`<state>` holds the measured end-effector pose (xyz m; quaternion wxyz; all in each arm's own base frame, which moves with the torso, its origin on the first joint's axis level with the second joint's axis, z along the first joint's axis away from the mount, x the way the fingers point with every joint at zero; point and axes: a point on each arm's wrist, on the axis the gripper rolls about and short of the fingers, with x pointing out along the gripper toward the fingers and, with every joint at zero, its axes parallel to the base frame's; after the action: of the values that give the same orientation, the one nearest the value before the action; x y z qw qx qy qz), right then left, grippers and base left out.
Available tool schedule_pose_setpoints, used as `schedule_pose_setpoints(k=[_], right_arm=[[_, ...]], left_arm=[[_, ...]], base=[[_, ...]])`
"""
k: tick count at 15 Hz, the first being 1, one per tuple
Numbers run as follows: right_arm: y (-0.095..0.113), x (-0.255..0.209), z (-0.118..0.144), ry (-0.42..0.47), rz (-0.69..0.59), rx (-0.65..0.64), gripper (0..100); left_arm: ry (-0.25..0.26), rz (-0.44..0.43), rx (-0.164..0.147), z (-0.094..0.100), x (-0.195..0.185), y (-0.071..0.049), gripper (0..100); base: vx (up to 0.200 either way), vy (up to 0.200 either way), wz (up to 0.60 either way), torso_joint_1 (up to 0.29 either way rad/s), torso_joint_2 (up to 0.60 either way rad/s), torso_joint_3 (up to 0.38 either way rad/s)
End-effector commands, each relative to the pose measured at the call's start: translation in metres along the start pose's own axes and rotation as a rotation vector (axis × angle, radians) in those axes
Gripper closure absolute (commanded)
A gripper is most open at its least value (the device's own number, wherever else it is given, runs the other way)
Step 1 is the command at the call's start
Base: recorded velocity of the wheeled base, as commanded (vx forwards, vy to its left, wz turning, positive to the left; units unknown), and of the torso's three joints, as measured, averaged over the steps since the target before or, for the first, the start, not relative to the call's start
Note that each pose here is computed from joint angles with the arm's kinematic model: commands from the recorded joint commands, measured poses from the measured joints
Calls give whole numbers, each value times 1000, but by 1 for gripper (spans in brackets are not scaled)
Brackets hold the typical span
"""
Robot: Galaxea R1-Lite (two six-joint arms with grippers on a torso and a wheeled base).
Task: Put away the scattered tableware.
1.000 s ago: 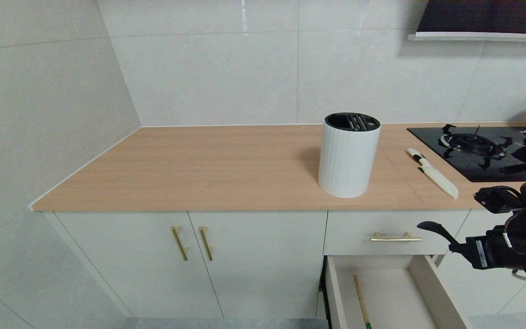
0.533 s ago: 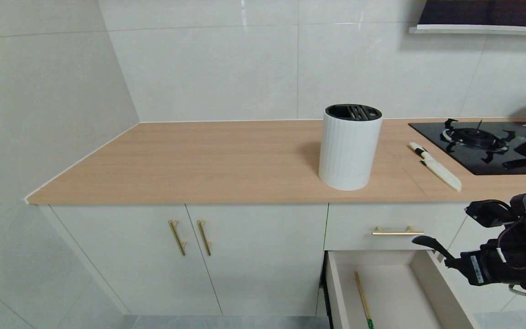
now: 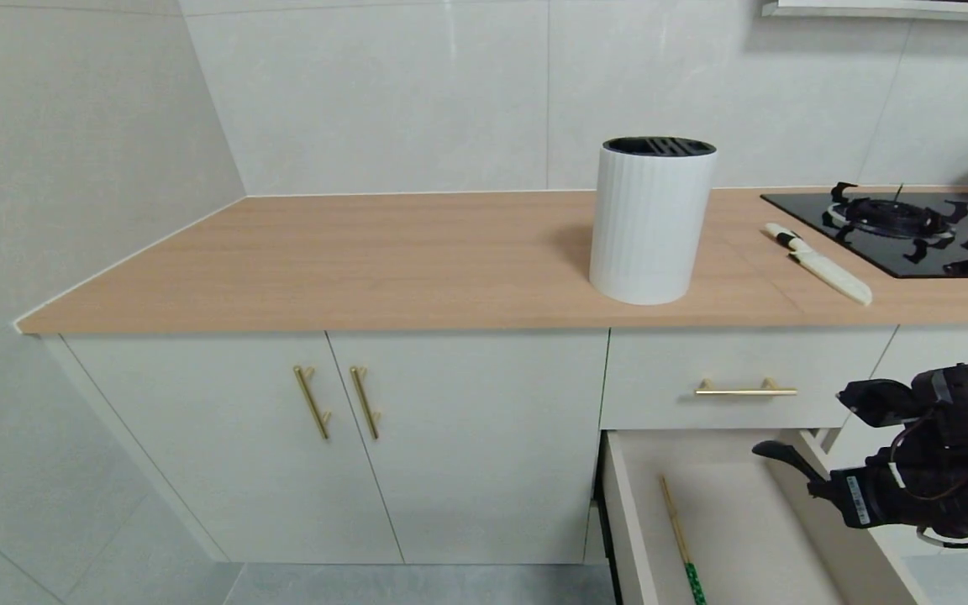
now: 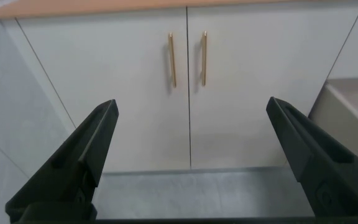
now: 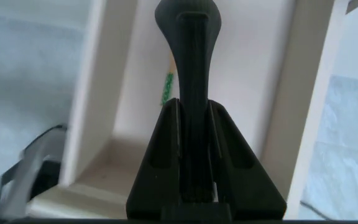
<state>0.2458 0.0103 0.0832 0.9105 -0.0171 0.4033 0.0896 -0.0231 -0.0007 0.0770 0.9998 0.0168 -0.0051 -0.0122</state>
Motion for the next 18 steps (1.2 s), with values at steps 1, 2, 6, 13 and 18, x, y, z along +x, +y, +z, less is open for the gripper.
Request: schedule_pose_setpoints(k=[1, 2, 6, 13, 18], right_arm=[[-1, 17, -10, 61, -3, 4, 100], [0, 21, -11, 68, 1, 3, 100], [-1, 29, -14, 99, 3, 7, 100], [-2, 43, -19, 79, -22, 2, 100], [2, 51, -21, 106, -16, 11, 100]], left_arm=[[-1, 0, 0, 0, 0, 0, 0], [-1, 0, 0, 0, 0, 0, 0], [-1, 0, 0, 0, 0, 0, 0], [-1, 0, 2, 0, 0, 0, 0], [-1, 0, 0, 0, 0, 0, 0]], base=[[0, 0, 0, -149, 461, 305], [0, 0, 0, -149, 481, 330], [0, 0, 0, -123, 459, 331], [0, 0, 0, -66, 422, 355], [0, 0, 0, -4, 47, 44]])
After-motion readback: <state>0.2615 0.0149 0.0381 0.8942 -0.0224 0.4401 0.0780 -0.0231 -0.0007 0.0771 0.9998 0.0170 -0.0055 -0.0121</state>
